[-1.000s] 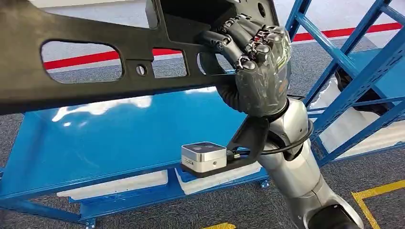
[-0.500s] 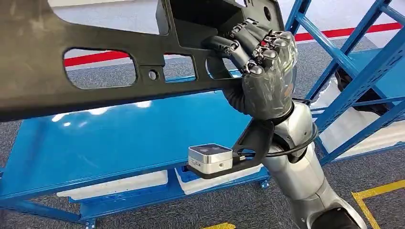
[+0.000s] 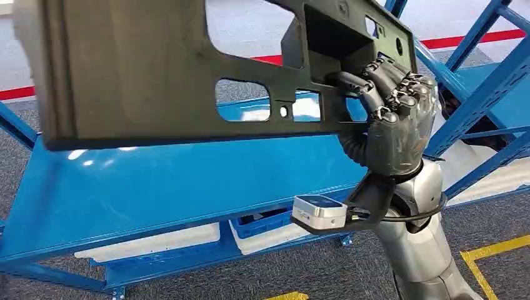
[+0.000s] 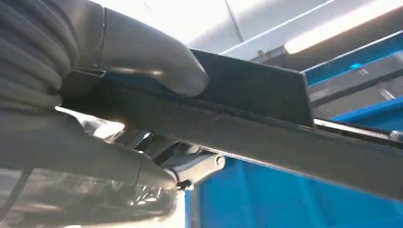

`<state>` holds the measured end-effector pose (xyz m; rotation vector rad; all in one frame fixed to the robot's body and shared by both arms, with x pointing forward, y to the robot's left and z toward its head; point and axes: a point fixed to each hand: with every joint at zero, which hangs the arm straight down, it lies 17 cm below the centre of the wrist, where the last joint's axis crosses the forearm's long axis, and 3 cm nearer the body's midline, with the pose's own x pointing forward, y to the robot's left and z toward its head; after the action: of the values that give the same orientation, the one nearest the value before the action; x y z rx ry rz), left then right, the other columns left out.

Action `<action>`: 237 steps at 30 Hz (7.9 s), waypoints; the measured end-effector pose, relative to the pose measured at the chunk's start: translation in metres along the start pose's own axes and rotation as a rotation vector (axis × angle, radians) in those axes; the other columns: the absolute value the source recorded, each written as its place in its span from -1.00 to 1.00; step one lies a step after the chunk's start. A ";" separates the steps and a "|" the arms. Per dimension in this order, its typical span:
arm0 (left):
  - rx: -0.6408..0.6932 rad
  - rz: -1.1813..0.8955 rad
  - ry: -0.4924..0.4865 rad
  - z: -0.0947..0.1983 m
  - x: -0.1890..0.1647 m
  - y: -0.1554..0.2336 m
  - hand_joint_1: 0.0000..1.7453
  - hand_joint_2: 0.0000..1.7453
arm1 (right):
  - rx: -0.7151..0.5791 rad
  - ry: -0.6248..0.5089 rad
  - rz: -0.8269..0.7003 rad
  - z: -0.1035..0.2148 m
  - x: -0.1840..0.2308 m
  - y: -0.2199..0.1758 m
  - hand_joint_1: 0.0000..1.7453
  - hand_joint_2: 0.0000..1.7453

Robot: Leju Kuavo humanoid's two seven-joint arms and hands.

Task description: Take the parts from the cabinet and place them on the table.

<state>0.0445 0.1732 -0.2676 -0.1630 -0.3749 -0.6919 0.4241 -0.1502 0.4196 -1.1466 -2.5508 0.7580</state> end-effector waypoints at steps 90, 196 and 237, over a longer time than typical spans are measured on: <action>0.032 0.219 -0.018 -0.013 0.058 0.021 -1.00 1.00 | 0.077 -0.081 -0.179 -0.036 0.064 0.043 1.00 1.00; -0.009 0.182 -0.002 -0.011 0.051 0.000 -1.00 1.00 | 0.114 0.058 -0.190 0.007 0.024 0.041 1.00 1.00; 0.153 0.039 0.020 -0.006 0.024 0.096 -1.00 1.00 | 0.012 0.096 -0.417 -0.016 0.059 0.054 1.00 1.00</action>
<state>0.1250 0.2308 -0.2658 -0.0185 -0.4024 -0.6233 0.4251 -0.0704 0.4039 -0.5946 -2.5709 0.5952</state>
